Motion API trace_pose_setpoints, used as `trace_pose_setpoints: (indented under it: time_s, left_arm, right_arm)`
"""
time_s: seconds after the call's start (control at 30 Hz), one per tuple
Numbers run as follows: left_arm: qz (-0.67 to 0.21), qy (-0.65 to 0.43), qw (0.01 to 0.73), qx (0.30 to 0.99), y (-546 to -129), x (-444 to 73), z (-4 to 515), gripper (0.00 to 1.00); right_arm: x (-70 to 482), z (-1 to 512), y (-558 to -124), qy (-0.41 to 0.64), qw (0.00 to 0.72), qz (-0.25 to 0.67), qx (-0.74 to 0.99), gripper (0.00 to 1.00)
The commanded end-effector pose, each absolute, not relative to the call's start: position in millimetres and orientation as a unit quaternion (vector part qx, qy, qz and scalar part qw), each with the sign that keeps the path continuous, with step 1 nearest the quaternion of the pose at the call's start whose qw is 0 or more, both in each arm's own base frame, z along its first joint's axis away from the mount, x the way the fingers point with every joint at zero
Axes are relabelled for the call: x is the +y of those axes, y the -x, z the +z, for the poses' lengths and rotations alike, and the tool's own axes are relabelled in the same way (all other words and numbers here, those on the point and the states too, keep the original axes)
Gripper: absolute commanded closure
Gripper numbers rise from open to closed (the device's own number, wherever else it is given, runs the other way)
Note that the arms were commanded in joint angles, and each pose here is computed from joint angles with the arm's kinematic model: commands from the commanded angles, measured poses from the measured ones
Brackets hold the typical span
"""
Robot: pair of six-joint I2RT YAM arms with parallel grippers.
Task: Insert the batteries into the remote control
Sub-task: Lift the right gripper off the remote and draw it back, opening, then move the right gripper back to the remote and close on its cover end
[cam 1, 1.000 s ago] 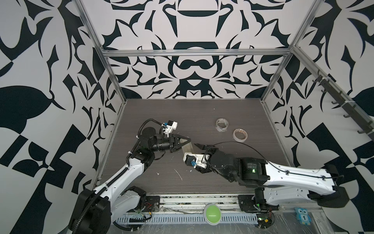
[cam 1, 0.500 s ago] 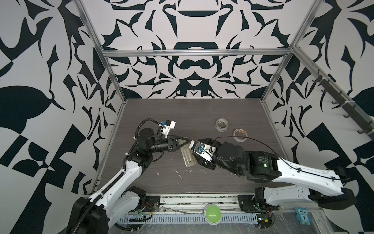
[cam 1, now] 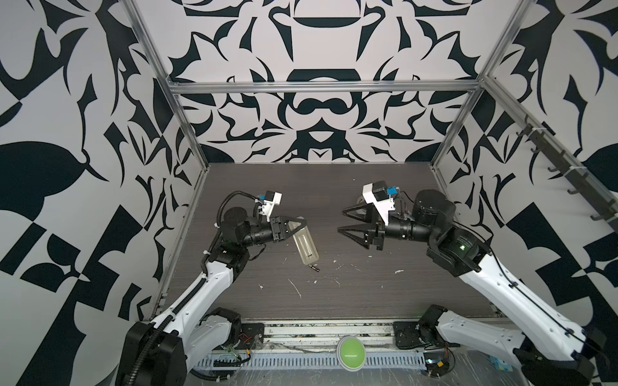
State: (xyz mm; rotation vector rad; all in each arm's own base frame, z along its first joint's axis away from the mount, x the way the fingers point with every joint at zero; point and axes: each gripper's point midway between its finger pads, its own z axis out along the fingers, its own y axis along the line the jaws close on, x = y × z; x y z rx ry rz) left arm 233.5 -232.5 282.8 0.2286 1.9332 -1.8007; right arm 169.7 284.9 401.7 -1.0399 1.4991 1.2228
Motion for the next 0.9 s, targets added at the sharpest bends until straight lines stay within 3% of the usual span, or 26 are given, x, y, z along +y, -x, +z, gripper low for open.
trace_pose_setpoints:
  time_s: [0.0, 0.57, 0.87]
  left_arm:
    - [-0.674, -0.117, 0.261, 0.681, -228, -230, 299, 1.00]
    - [-0.684, -0.109, 0.272, 0.668, -233, -224, 312, 1.00]
    - [-0.690, -0.095, 0.264, 0.667, -243, -226, 311, 1.00]
  right_arm:
    - [286, 424, -137, 0.472, 0.407, 0.578, 0.527, 0.39]
    - [292, 360, -188, 0.461, 0.407, 0.473, 0.631, 0.40]
    - [321, 332, -175, 0.534, 0.400, 0.393, 0.633, 0.39]
